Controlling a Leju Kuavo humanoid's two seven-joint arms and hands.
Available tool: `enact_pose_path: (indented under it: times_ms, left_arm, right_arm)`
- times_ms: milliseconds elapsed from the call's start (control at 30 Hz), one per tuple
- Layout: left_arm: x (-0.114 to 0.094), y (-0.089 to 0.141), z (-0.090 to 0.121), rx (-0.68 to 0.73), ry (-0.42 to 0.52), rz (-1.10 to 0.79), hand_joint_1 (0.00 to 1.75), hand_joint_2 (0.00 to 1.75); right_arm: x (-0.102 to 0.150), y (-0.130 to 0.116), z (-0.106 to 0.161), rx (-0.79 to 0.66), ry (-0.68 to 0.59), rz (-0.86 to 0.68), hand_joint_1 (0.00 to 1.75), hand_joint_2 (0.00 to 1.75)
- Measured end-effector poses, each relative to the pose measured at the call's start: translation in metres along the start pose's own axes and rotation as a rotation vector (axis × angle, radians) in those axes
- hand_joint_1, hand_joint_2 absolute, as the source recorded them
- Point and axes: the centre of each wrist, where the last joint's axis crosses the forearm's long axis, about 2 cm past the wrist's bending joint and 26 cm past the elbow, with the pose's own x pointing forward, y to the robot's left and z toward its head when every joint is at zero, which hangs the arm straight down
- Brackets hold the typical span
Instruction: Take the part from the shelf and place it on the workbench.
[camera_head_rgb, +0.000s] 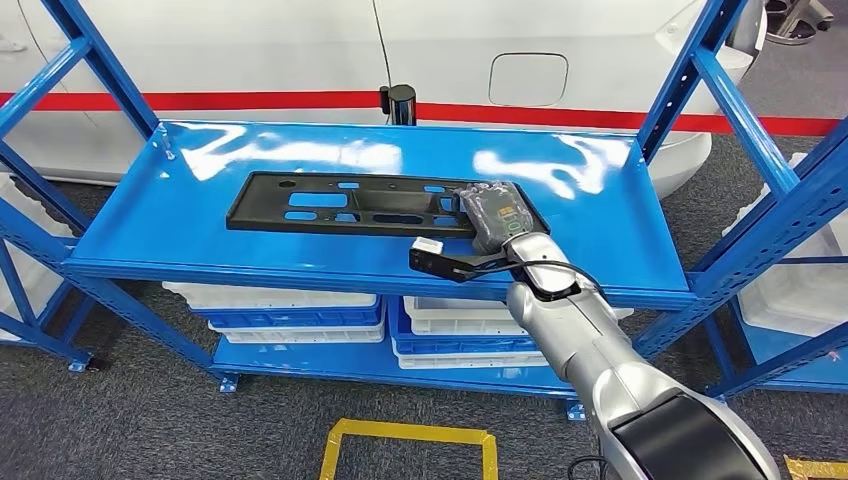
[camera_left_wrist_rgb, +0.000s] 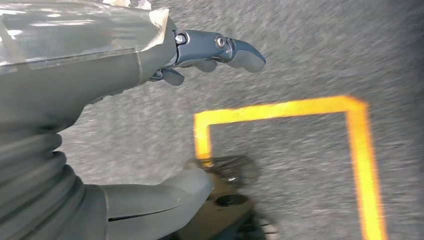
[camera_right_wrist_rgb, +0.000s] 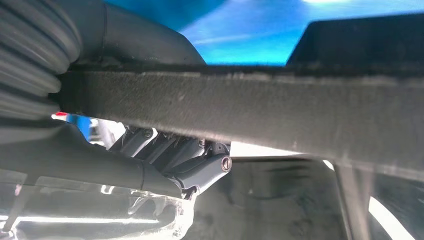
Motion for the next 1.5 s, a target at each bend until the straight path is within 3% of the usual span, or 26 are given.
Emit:
enact_pose_path:
  times_ms: [200,800,1500]
  left_arm:
    - [-0.001,0.0,0.0,-0.077,0.062,-0.061,0.0,1.75]
    - [0.006,-0.004,-0.002,-0.121,0.024,-0.074,0.0,1.75]
    - [0.011,-0.004,-0.005,-0.124,0.006,-0.081,0.0,1.75]
  right_arm:
    - [-0.006,0.005,0.027,-0.009,0.019,-0.067,1.75,1.75]
    - [-0.051,0.002,0.073,-0.023,0.177,-0.021,1.75,1.75]
    - [-0.048,0.0,0.08,-0.031,0.204,0.008,1.75,1.75]
